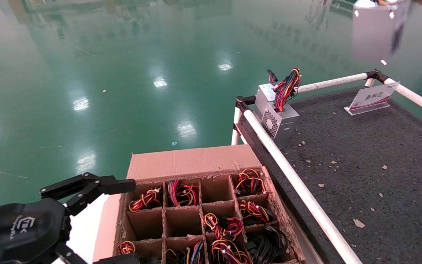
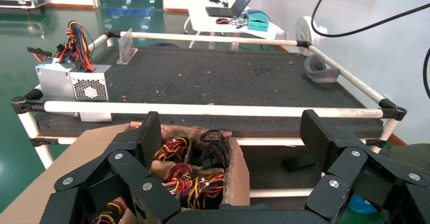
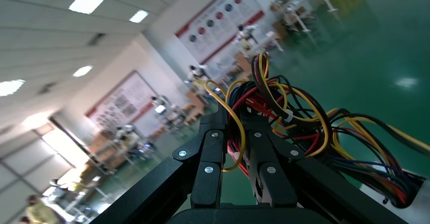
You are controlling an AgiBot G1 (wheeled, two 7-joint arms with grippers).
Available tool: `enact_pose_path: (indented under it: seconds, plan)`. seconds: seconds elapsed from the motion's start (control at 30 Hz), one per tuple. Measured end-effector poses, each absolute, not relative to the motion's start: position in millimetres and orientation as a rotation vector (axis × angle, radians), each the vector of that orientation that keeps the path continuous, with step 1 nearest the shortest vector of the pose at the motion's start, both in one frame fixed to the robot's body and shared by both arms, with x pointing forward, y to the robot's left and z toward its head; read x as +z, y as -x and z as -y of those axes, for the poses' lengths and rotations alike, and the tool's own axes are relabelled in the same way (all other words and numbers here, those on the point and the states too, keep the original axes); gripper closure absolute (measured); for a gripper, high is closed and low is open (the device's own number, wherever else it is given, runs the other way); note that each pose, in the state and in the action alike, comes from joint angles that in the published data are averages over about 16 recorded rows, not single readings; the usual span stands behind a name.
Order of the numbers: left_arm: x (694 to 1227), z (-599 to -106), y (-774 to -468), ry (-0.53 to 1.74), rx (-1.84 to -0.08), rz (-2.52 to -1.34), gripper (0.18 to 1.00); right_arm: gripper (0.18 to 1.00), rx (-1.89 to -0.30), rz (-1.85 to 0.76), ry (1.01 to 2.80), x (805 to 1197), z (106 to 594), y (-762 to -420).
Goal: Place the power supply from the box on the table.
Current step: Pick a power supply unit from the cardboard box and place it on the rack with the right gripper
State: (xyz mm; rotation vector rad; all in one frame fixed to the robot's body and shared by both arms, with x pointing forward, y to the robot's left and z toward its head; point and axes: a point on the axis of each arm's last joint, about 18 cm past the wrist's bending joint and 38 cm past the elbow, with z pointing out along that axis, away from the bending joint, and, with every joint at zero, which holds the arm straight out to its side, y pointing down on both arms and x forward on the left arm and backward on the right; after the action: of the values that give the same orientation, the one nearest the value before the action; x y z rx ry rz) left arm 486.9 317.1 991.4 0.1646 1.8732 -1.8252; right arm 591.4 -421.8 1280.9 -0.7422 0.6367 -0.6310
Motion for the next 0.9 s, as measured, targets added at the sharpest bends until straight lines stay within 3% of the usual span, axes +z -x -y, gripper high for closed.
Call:
enact_pose_path:
  seconds: [0.47, 0.9]
  plan:
    - [991, -317, -487, -0.165, -1.825, -1.873, 0.184, 0.966, -0.631, -0.674, 0.884, 1206, 454, -603]
    - [991, -317, -487, -0.165, -1.825, -1.873, 0.184, 0.966, -0.612, -0.68, 0.892, 1189, 452, -614]
